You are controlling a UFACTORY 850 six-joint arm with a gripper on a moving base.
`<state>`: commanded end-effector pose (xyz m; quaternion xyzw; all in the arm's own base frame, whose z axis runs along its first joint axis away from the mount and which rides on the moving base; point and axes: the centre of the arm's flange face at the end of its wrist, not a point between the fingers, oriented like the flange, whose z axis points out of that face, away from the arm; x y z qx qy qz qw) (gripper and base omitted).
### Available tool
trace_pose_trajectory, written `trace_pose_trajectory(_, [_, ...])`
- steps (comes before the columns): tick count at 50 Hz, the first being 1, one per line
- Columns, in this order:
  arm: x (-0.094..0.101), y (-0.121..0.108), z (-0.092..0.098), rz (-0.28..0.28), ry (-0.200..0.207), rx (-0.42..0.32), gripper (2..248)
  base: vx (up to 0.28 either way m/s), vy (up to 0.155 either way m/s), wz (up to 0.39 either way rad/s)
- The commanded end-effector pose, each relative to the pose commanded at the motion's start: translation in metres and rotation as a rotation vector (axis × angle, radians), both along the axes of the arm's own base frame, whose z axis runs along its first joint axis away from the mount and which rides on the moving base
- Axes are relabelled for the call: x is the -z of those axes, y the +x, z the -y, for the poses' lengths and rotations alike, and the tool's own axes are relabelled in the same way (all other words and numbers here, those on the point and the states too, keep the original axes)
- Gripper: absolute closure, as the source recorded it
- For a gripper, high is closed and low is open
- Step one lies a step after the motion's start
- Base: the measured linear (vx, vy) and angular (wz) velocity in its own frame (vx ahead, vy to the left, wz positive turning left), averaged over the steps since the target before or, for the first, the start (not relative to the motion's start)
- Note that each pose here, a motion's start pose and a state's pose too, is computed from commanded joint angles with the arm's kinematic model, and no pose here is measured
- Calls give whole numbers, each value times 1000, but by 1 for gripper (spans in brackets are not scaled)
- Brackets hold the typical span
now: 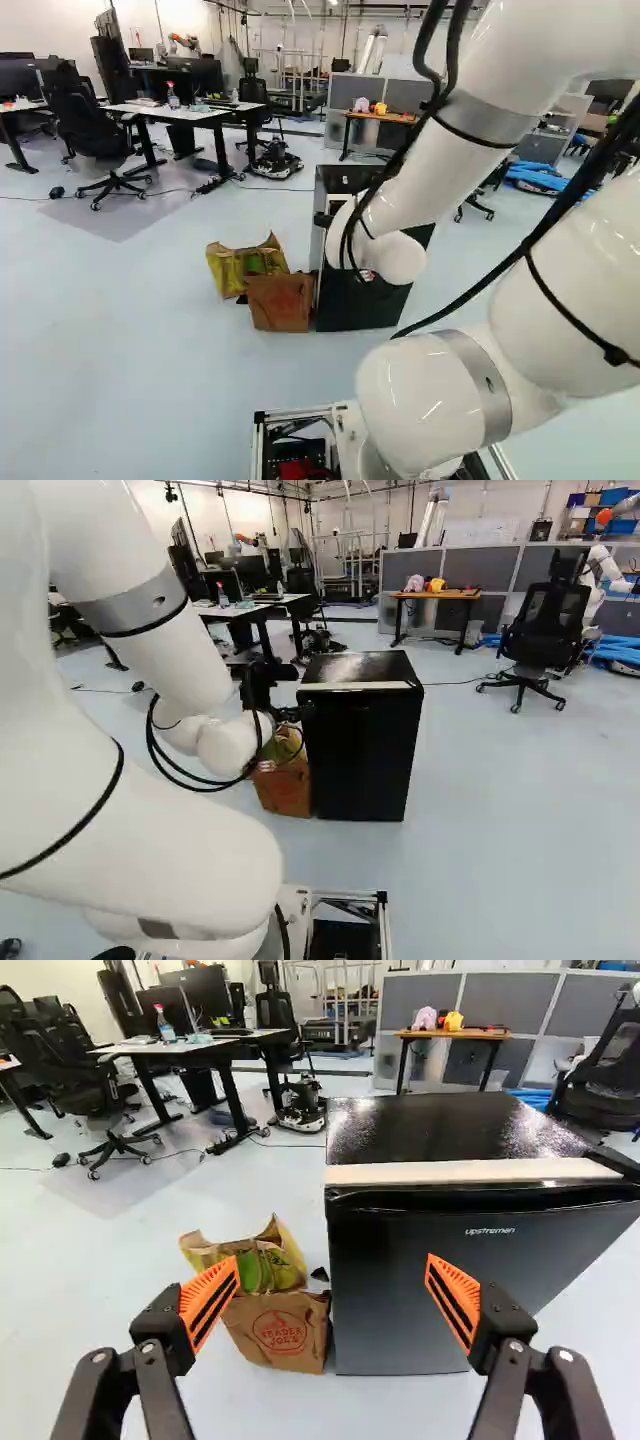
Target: Grab a drink from the fridge
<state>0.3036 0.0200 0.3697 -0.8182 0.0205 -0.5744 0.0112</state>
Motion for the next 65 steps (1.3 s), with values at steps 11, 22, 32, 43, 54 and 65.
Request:
trace_pose_trajectory(11, [-1, 10, -6, -5, 22, 29, 3, 0, 0, 0])
trace_pose_trajectory(22, [-1, 11, -5, -6, 43, 79, 3, 0, 0, 0])
trace_pose_trajectory(32, [4, 12, -2, -13, 58, 132, 3, 0, 0, 0])
trace_pose_trajectory(43, [12, 16, -1, -21, 65, 173, 3, 0, 0, 0])
trace_pose_trajectory(54, [14, 24, -7, -9, 68, 187, 3, 0, 0, 0])
trace_pose_trajectory(65, [15, 32, -15, 8, 68, 188, 3, 0, 0, 0])
